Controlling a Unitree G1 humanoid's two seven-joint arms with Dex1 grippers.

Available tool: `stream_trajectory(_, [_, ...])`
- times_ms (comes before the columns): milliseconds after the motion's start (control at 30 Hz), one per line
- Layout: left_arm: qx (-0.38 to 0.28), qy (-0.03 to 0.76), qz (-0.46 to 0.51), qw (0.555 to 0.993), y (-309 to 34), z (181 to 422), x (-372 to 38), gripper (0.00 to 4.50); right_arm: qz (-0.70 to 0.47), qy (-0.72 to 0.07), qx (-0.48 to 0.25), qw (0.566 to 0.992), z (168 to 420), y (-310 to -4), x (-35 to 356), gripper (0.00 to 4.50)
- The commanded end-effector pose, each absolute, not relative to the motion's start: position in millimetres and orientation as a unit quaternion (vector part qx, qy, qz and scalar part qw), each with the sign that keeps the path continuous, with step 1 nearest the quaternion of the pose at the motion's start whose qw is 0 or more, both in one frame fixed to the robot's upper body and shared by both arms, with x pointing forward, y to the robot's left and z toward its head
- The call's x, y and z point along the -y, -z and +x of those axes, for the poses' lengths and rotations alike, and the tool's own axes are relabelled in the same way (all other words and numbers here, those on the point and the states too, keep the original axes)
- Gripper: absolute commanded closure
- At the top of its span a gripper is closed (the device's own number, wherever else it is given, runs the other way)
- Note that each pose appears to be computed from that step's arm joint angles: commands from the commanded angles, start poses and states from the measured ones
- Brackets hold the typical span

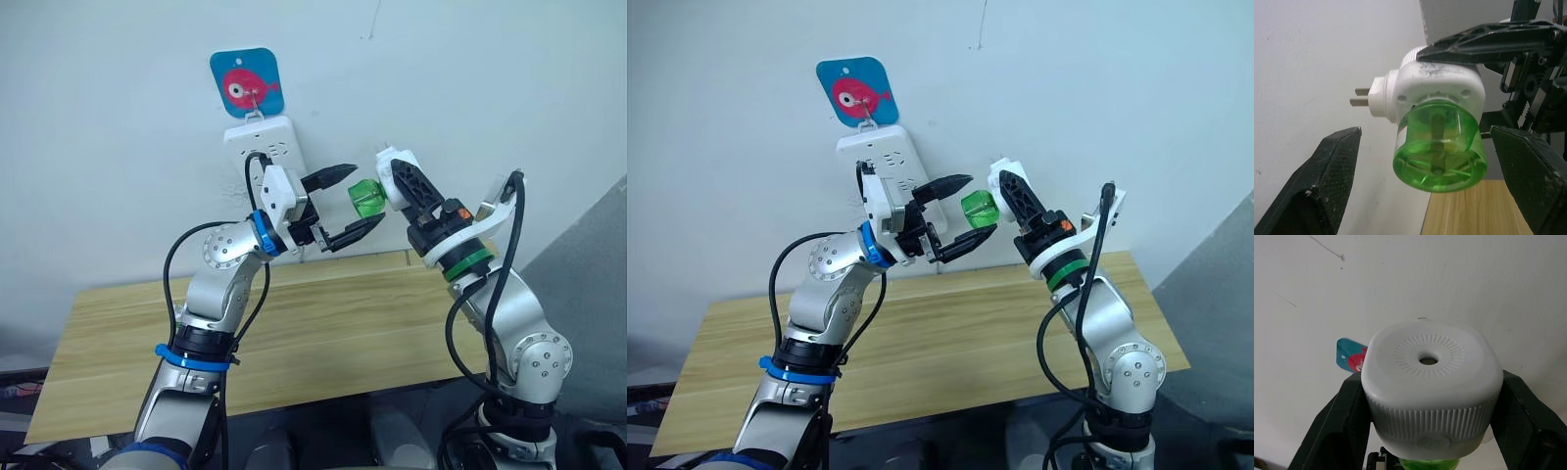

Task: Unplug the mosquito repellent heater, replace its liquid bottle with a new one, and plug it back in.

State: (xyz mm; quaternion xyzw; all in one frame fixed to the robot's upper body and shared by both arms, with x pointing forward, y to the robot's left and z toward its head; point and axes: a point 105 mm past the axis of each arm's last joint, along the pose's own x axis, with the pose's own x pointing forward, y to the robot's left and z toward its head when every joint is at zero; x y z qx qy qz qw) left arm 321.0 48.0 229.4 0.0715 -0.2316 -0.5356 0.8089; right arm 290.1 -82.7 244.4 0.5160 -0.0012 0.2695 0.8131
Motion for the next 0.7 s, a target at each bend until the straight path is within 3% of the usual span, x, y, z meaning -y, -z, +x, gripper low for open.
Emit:
stream_trajectory(33, [0.251, 0.538, 0.075, 0.801, -237.7, 319.0, -42.3, 0.03, 0.523, -0.287, 0.010, 0.803, 284.3, -252.4, 79.8, 1.58])
stream_trajectory(67, [0.251, 0.538, 0.076, 0.801, -237.4, 319.2, -42.1, 0.03, 0.523, -0.287, 0.010, 0.802, 284.3, -252.3, 79.8, 1.58])
stream_trajectory(167, [0.246, 0.539, 0.078, 0.802, -234.5, 319.7, -41.9, 0.60, 0.526, -0.288, 0.011, 0.800, 283.5, -252.6, 79.2, 1.58])
stream_trajectory(333, [0.251, 0.528, 0.075, 0.808, -237.6, 324.3, -44.0, 2.17, 0.526, -0.294, 0.011, 0.798, 281.5, -253.1, 77.5, 1.58])
stream_trajectory(567, [0.252, 0.525, 0.073, 0.810, -238.9, 324.8, -47.6, 2.22, 0.533, -0.302, 0.016, 0.790, 277.5, -253.4, 79.2, 1.58])
stream_trajectory(700, [0.253, 0.522, 0.081, 0.810, -237.6, 324.7, -53.3, 2.22, 0.531, -0.288, 0.029, 0.797, 274.0, -250.3, 93.5, 0.19])
